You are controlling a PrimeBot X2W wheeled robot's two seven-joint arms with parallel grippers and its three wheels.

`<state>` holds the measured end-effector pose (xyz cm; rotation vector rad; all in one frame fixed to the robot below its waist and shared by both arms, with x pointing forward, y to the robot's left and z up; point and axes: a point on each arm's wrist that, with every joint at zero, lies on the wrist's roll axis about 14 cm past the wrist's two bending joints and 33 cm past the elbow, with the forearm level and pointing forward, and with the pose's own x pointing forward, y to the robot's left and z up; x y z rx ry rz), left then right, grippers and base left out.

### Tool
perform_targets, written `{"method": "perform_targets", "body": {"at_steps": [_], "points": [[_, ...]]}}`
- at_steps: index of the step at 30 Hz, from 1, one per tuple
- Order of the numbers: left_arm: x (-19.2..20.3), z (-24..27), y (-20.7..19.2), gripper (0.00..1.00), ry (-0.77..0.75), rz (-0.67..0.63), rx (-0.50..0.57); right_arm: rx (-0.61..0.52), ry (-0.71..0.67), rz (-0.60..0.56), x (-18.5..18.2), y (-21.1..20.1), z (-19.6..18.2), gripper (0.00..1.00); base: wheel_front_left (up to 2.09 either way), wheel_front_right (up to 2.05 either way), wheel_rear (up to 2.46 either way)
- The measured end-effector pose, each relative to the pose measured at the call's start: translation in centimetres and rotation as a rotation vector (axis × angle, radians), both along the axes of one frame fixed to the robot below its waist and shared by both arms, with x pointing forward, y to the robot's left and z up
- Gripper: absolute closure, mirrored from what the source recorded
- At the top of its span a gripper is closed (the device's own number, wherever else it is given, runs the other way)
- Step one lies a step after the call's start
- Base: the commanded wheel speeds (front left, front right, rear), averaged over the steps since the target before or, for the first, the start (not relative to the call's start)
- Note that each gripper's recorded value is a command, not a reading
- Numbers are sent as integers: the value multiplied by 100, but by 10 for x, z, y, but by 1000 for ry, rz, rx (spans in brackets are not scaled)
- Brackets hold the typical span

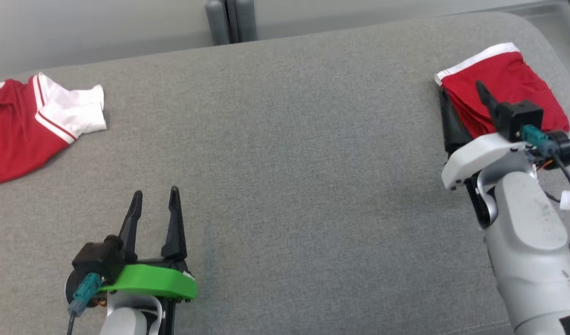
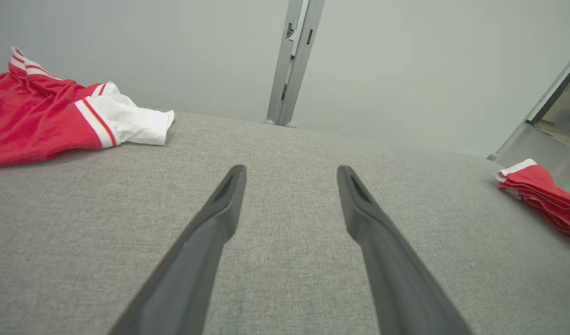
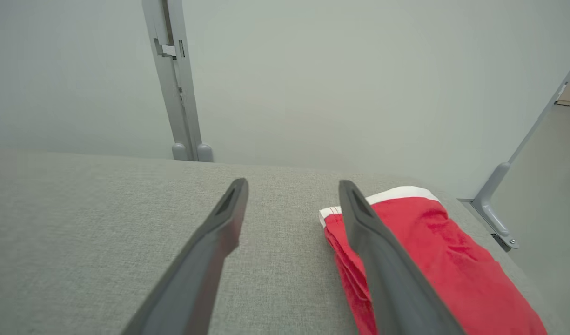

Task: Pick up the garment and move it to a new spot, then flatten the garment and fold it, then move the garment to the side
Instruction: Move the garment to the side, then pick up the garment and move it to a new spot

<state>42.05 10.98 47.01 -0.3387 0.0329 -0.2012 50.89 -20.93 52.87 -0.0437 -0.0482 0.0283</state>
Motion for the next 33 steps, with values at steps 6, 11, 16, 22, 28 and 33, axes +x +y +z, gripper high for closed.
{"method": "perform_targets", "body": {"at_steps": [6,11,16,22,28,33], "points": [[-27,1,18,0,14,59,-5,49,-22,12,-41,16,-3,0,0,0,0],[-47,2,28,0,19,92,-8,121,0,38,-75,29,-19,0,0,0,0],[-64,1,38,0,25,126,-15,193,23,41,-101,35,-31,0,0,0,0],[-72,3,42,0,19,138,-14,193,23,48,-117,37,-34,0,0,0,0],[-72,3,40,0,22,135,-24,181,20,59,-118,40,-33,0,0,0,0],[-73,3,38,0,21,132,-24,178,16,64,-118,42,-32,0,0,0,0]]}}
